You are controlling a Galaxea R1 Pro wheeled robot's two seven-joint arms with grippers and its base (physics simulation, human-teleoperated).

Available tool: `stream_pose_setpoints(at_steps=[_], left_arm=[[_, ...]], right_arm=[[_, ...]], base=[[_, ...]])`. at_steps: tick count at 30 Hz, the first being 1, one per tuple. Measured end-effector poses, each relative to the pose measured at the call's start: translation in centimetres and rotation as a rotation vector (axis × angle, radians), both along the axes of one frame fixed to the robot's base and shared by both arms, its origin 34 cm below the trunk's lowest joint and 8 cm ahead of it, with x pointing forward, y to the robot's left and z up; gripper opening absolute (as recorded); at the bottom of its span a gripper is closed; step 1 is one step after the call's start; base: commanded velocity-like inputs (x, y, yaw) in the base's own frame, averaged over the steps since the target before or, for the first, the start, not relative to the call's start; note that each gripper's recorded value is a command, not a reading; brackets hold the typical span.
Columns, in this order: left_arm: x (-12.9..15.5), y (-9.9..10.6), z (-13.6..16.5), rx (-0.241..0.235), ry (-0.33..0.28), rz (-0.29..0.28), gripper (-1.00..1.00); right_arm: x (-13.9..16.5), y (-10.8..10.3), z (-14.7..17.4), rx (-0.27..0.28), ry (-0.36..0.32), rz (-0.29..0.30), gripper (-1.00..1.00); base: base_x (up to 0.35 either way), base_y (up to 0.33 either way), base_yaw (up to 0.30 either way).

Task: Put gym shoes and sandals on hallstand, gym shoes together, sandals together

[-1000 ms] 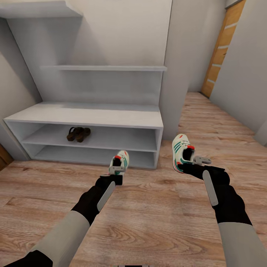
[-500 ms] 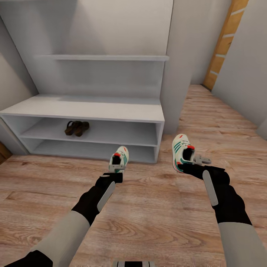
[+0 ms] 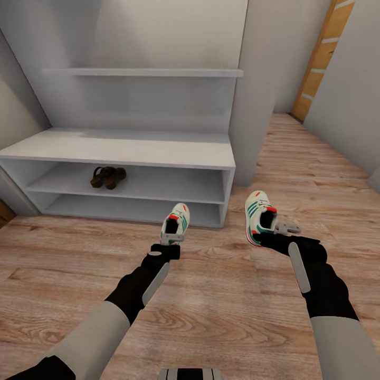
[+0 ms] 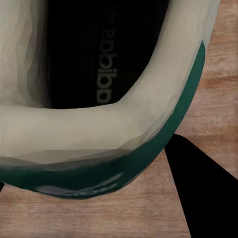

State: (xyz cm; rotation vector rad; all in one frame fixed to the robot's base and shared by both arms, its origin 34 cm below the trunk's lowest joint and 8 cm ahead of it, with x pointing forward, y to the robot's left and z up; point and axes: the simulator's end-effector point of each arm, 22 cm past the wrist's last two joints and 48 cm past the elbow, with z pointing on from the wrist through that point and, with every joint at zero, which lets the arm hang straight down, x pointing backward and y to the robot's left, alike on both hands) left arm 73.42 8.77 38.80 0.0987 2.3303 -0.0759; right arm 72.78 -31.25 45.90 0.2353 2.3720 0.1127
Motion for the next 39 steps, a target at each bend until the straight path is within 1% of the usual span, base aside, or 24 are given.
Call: stream_pose_setpoints(at_steps=[3, 6, 13, 15, 17, 20, 21, 22, 23, 24, 27, 30, 31, 39], left_arm=[[0.4, -0.1, 0.4, -0.008, -0.028, 0.005, -1.0], [0.6, -0.1, 0.7, -0.013, -0.041, 0.008, -1.0], [0.6, -0.1, 0.7, -0.014, -0.045, 0.009, -1.0], [0.6, -0.2, 0.7, -0.014, -0.045, 0.009, -1.0], [0.6, -0.1, 0.7, -0.014, -0.045, 0.009, -1.0], [0.6, -0.1, 0.6, -0.014, -0.045, 0.009, -1.0], [0.6, -0.1, 0.6, -0.014, -0.045, 0.01, -1.0], [0.6, -0.1, 0.6, -0.014, -0.045, 0.009, -1.0], [0.6, -0.1, 0.6, -0.014, -0.045, 0.009, -1.0], [0.6, -0.1, 0.6, -0.014, -0.045, 0.009, -1.0], [0.6, -0.1, 0.6, -0.014, -0.045, 0.009, -1.0], [0.6, -0.1, 0.6, -0.014, -0.045, 0.009, -1.0], [0.6, -0.1, 0.6, -0.014, -0.045, 0.01, -1.0], [0.6, -0.1, 0.6, -0.013, -0.043, 0.009, -1.0]], right_arm=[[0.0, 0.0, 0.0, 0.0, -0.001, 0.0, -1.0], [0.0, 0.0, 0.0, 0.0, 0.0, 0.0, -1.0], [0.0, 0.0, 0.1, 0.0, -0.001, 0.0, -1.0], [0.0, -0.5, 0.1, -0.002, -0.003, -0.011, -1.0], [-0.1, -1.4, 0.2, 0.004, -0.005, -0.035, -1.0], [-0.6, -4.5, 0.3, 0.022, -0.009, -0.119, -1.0], [-1.1, -7.3, 0.4, 0.052, -0.019, -0.196, -1.0], [-1.7, -9.5, 0.4, 0.024, -0.015, -0.235, -1.0], [-1.9, -10.8, 0.8, 0.038, -0.026, -0.258, -1.0], [-2.2, -12.6, 1.1, 0.017, -0.027, -0.282, -1.0], [-2.9, -16.6, 2.3, -0.022, -0.041, -0.326, -1.0], [-3.4, -18.9, 3.1, -0.044, -0.05, -0.353, -1.0], [-3.5, -19.3, 3.3, -0.044, -0.053, -0.359, -1.0], [-3.5, -19.5, 3.4, -0.042, -0.056, -0.362, -1.0]], base=[[0.222, 0.013, 0.0], [0.305, 0.053, 0.0], [0.319, 0.104, 0.0], [0.201, 0.094, 0.0], [0.11, 0.048, 0.0], [0.033, 0.014, 0.0], [0.006, 0.003, 0.0], [0.004, 0.002, 0.0], [0.002, 0.001, 0.0], [0.002, 0.001, 0.0], [0.0, 0.0, 0.0], [0.01, 0.0, 0.0], [0.106, 0.0, 0.0], [0.292, 0.0, 0.0]])
